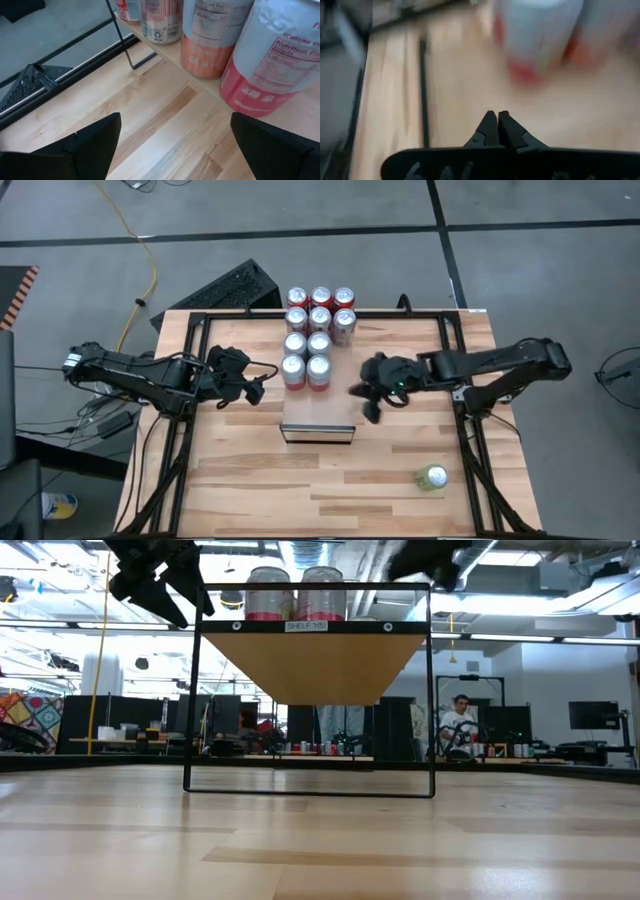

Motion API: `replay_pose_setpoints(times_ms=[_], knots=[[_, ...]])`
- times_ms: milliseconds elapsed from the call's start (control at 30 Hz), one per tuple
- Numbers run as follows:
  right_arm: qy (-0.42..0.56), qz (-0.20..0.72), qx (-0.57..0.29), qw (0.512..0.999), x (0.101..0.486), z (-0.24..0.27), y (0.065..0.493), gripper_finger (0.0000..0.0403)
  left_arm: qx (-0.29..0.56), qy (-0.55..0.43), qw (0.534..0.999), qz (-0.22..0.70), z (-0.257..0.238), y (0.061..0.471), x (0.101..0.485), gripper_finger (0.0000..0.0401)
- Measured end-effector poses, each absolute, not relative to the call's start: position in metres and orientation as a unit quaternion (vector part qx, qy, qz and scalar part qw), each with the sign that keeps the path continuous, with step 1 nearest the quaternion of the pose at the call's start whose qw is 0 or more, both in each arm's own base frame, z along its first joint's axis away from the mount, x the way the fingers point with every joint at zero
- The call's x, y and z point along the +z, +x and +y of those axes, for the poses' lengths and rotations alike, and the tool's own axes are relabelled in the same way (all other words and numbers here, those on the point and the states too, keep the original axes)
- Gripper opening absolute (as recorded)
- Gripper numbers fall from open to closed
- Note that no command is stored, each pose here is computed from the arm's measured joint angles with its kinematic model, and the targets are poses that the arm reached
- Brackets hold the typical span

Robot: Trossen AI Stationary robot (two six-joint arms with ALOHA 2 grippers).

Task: Place canned beverage on shelf
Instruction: Put the green soda can on the shelf

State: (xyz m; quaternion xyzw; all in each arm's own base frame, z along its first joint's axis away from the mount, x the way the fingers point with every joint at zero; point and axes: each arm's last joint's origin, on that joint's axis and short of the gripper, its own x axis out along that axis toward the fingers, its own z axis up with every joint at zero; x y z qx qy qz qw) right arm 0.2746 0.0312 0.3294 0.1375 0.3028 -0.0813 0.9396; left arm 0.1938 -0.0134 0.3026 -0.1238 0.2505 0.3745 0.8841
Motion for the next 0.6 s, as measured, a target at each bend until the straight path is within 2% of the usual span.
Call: replay_pose_setpoints(times_ms=[167,267,367,600], knots=[[0.194,0.431,-0.024,0.881,0.348,0.049,0.235,0.0003,0.366,-0.12,0.886,0.259,-0.014,0.194,0.302,0.0363],[0.204,0.498,-0.027,0.843,0.353,0.059,0.216,0.003,0.363,-0.121,0.886,0.261,-0.014,0.194,0.302,0.0363],[0.211,0.552,-0.043,0.806,0.354,0.072,0.203,0.0084,0.357,-0.125,0.887,0.263,-0.014,0.194,0.302,0.0363],[0.262,0.593,-0.069,0.758,0.352,0.11,0.181,0.0263,0.349,-0.129,0.889,0.268,-0.015,0.194,0.302,0.0363]])
